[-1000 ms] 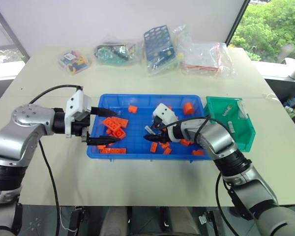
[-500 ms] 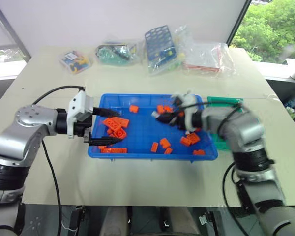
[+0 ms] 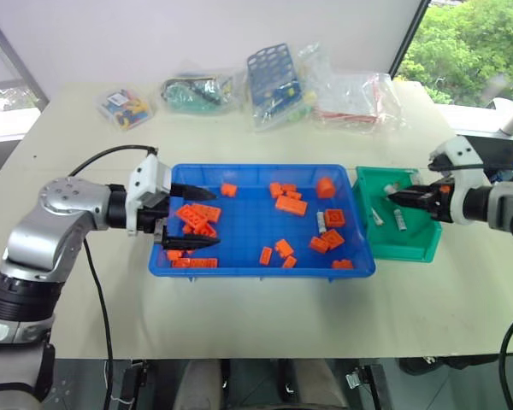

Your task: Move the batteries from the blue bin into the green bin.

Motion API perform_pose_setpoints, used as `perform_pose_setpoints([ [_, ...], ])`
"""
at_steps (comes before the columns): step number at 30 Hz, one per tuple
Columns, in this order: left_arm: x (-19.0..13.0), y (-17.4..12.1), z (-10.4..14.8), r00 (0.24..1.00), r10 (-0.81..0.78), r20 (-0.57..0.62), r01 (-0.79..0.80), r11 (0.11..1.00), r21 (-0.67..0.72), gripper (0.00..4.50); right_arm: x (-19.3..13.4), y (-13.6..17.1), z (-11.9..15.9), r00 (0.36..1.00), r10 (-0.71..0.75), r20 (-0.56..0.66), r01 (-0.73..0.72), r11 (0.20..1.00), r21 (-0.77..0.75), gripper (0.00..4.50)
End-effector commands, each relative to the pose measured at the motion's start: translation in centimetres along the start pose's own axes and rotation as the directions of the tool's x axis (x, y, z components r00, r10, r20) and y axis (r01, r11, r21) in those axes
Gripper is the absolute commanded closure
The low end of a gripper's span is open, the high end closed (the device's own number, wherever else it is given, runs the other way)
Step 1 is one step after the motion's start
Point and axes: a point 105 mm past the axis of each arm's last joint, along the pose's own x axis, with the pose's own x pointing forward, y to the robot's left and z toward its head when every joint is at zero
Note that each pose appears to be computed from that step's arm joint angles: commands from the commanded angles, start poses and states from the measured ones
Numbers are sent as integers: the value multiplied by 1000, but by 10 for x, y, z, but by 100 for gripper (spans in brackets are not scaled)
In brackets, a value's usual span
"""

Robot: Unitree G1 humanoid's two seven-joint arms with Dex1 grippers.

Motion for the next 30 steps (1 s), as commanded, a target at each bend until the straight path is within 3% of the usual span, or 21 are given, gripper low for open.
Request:
perform_pose_setpoints([
  [1, 0, 0, 8, 1000, -9, 5, 9, 999, 38, 0, -9, 2, 25, 996, 4, 84, 1, 998, -63, 154],
  [4, 1, -1, 9, 1000, -13, 9, 13, 999, 36, 0, -10, 24, 51, 982, 117, 146, -100, 987, -123, 154],
  [10, 5, -1, 10, 1000, -17, 18, 16, 999, 34, 0, 11, 80, 84, 925, 365, 103, -306, 878, -368, 154],
  [16, 7, -3, 11, 1000, -4, 30, 3, 999, 42, 0, 51, 96, 76, 901, 425, -82, -400, 746, -532, 154],
  [19, 10, -3, 15, 998, 27, 55, -29, 999, 41, 0, 72, 86, 74, 916, 379, -127, -383, 738, -556, 73],
  [20, 11, -4, 16, 997, 34, 64, -36, 999, 39, 0, 76, 83, 70, 915, 369, -162, -391, 717, -578, 18],
  [21, 11, -5, 17, 997, 38, 69, -40, 998, 37, 0, 77, 82, 66, 909, 367, -199, -409, 688, -600, 4],
  [27, 5, -10, 12, 995, 81, 59, -82, 996, 19, 0, 86, 76, 39, 863, 350, -363, -503, 555, -662, 4],
  [30, 3, -12, 9, 995, 88, 49, -88, 996, 16, 0, 88, 75, 33, 851, 353, -390, -525, 535, -662, 4],
])
